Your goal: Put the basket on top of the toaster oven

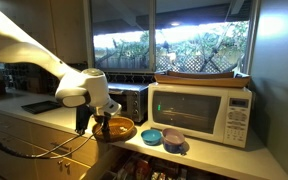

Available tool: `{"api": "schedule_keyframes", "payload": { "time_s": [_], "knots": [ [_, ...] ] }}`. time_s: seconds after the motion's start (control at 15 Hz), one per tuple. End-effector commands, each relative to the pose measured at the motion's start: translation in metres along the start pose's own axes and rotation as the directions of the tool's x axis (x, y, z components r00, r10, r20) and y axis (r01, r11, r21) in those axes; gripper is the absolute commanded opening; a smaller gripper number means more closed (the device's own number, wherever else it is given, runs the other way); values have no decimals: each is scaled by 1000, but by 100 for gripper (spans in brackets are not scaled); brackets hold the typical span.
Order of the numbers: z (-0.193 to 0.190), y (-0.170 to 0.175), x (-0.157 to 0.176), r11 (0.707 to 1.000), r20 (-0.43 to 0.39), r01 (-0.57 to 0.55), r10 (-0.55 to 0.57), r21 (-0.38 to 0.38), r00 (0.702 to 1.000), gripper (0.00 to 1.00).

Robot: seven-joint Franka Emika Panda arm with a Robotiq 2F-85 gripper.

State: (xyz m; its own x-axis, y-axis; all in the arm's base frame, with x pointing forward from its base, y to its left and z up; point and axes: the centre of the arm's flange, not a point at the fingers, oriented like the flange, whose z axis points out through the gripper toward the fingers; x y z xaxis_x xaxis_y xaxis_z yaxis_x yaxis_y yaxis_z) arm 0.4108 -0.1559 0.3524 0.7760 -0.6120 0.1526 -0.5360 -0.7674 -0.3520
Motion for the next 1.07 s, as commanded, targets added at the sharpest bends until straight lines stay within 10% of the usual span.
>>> {"api": "schedule_keyframes", "payload": {
  "time_s": [0.0, 1.0],
  "knots": [
    [24, 1, 14, 996, -87, -83, 81, -21, 993, 100],
    [38, -13, 16, 996, -63, -94, 93, -12, 994, 0]
  ]
}}
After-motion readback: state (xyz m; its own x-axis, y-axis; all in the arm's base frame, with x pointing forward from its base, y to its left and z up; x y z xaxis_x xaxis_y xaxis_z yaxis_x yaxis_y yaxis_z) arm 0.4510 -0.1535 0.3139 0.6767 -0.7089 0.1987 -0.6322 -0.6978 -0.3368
